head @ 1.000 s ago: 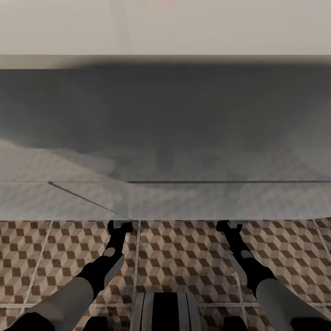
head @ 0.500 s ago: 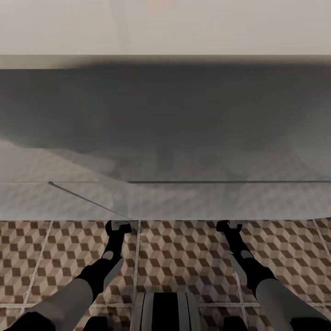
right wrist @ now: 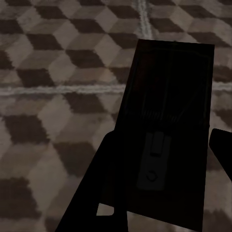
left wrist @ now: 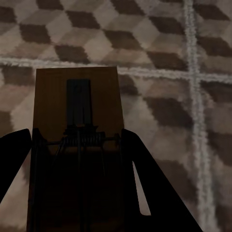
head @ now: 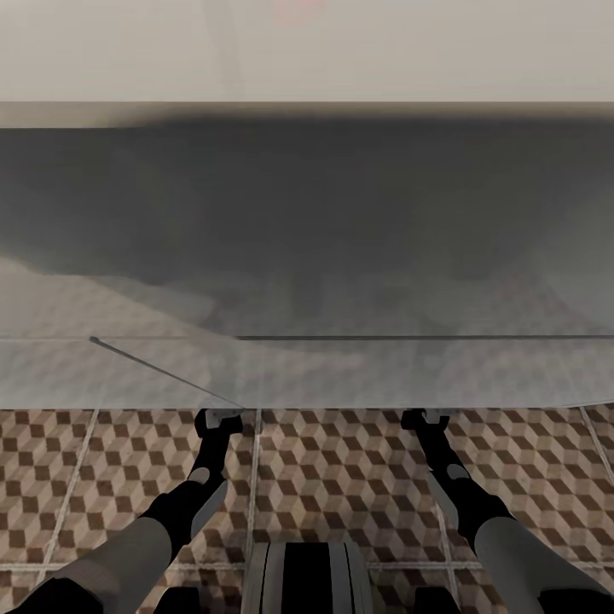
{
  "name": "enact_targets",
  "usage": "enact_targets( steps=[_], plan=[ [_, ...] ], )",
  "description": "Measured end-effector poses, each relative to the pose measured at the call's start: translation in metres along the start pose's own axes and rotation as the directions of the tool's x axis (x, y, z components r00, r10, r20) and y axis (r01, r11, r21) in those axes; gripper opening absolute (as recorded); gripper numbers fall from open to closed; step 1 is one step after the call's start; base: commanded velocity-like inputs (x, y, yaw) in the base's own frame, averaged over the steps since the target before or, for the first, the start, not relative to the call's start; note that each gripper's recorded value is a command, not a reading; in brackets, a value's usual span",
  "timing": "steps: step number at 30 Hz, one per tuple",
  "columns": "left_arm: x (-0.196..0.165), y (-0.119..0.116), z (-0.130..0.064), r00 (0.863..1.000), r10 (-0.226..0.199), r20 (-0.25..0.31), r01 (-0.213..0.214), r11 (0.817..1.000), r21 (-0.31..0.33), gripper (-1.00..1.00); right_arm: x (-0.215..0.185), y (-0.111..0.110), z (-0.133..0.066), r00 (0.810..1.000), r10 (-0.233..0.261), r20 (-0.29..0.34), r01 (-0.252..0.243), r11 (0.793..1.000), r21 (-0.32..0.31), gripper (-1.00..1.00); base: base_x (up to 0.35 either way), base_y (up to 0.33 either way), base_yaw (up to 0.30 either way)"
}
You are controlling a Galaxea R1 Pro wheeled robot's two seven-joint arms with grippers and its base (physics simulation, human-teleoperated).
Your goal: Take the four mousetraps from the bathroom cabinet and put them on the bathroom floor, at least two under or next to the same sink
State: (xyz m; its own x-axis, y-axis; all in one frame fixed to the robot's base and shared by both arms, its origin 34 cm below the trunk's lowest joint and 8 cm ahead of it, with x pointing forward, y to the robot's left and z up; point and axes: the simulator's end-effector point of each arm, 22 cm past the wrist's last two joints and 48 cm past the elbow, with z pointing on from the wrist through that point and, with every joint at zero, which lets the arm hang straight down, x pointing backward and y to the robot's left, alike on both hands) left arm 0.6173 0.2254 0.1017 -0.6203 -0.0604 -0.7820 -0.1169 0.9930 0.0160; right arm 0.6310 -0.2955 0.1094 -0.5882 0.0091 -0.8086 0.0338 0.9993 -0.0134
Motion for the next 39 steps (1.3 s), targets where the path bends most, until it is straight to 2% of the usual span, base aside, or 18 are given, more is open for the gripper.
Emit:
enact_targets(
  steps=[39],
  plan=[
    [-0.0049, 0.0000, 0.0006, 1.000, -0.013, 0.016, 0.013, 1.000, -0.004, -1.00, -0.0030, 0.0002, 0.0008, 1.000, 0.001, 0.007, -0.001, 1.000, 0.000, -1.00, 0.000, 0.000, 0.000]
  ],
)
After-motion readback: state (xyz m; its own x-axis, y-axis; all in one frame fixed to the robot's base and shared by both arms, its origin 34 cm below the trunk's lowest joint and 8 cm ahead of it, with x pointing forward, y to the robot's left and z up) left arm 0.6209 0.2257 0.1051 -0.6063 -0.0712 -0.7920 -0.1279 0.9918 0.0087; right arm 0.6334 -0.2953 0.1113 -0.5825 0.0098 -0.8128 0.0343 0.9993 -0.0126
